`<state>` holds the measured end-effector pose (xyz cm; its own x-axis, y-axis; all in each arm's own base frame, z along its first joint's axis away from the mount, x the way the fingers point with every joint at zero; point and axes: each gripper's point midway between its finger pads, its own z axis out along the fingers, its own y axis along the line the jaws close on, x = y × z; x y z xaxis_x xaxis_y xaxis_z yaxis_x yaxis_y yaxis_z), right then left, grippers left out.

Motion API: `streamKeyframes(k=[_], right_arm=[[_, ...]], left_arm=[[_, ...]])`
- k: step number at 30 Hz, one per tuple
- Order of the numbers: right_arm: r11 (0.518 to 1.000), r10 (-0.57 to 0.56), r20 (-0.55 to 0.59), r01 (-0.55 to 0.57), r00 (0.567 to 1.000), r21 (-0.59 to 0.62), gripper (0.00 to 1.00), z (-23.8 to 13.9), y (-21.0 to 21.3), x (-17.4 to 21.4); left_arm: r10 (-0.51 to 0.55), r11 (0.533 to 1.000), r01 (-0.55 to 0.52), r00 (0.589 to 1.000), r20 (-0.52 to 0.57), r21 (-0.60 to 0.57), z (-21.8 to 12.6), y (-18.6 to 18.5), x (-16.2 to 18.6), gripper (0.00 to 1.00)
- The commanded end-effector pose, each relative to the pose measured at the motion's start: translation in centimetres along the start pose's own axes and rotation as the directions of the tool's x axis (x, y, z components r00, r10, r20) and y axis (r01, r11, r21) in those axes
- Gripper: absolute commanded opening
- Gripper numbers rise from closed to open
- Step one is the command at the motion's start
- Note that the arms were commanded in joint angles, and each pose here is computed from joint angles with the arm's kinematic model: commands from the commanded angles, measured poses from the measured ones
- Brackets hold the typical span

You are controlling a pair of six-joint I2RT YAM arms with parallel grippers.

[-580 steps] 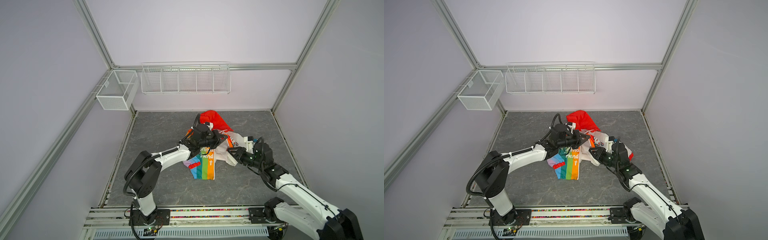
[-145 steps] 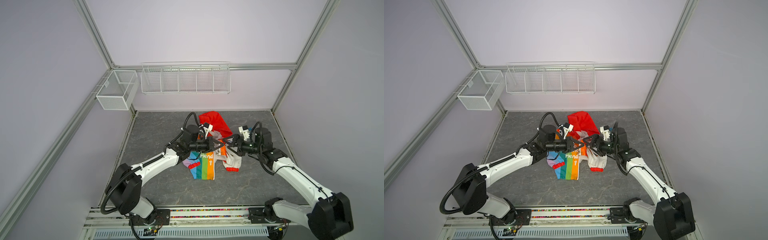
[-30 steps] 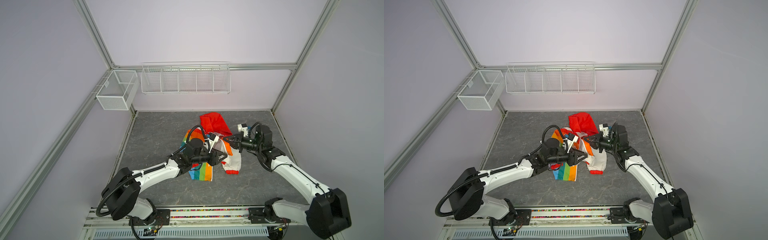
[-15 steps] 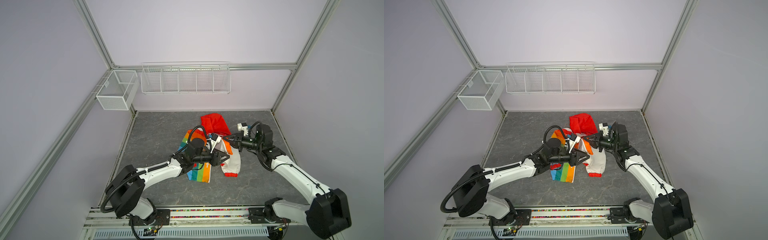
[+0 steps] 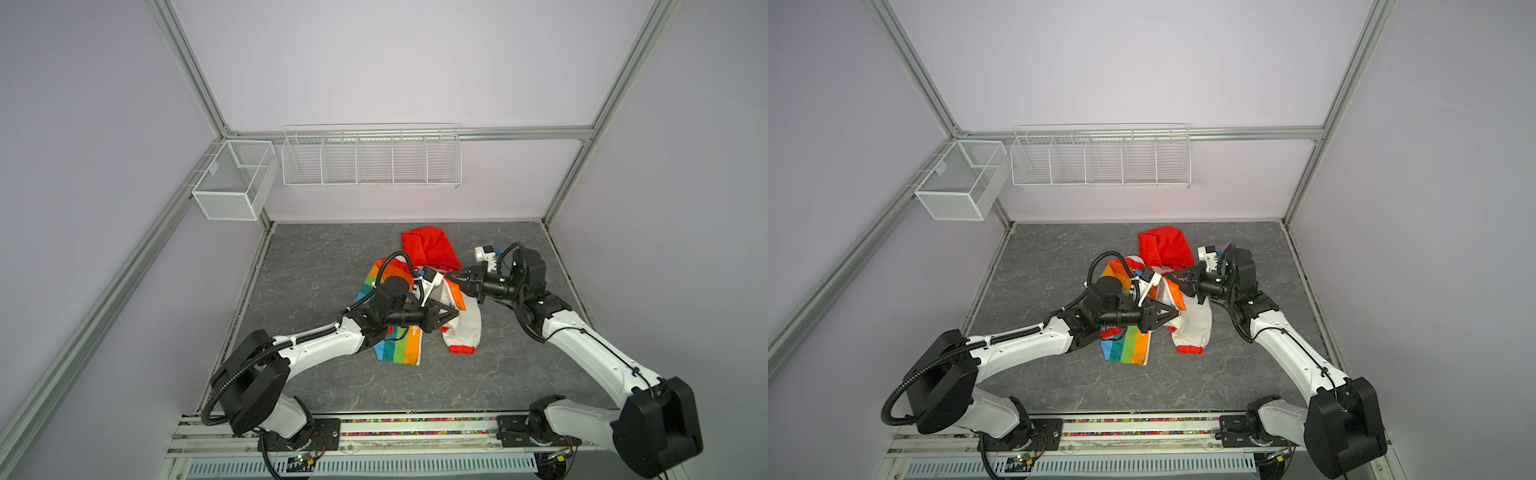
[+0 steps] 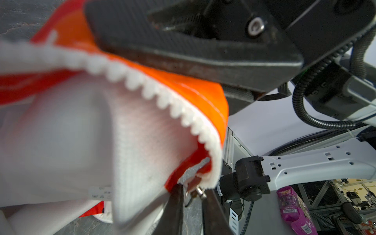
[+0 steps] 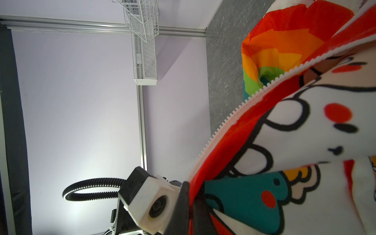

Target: Zip up the jacket

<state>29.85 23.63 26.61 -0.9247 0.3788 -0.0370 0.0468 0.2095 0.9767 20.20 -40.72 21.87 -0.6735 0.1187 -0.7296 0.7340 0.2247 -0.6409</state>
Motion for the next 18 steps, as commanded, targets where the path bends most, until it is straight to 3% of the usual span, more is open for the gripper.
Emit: streamKeyframes(k=[1,18], right_arm=[[0.998,-0.036,0.011,0.037,0.999,-0.046,0.06,-0.4,1.9,-0.2],[0.998,-0.042,0.074,0.045,0.996,-0.041,0.06,-0.8,1.8,-0.8]], left_arm=[[0.002,1.000,-0.002,1.000,-0.001,0.010,0.1,-0.1,0.4,0.14],[-0.046,0.999,0.047,0.997,-0.059,0.025,0.7,-0.1,2.2,0.00]])
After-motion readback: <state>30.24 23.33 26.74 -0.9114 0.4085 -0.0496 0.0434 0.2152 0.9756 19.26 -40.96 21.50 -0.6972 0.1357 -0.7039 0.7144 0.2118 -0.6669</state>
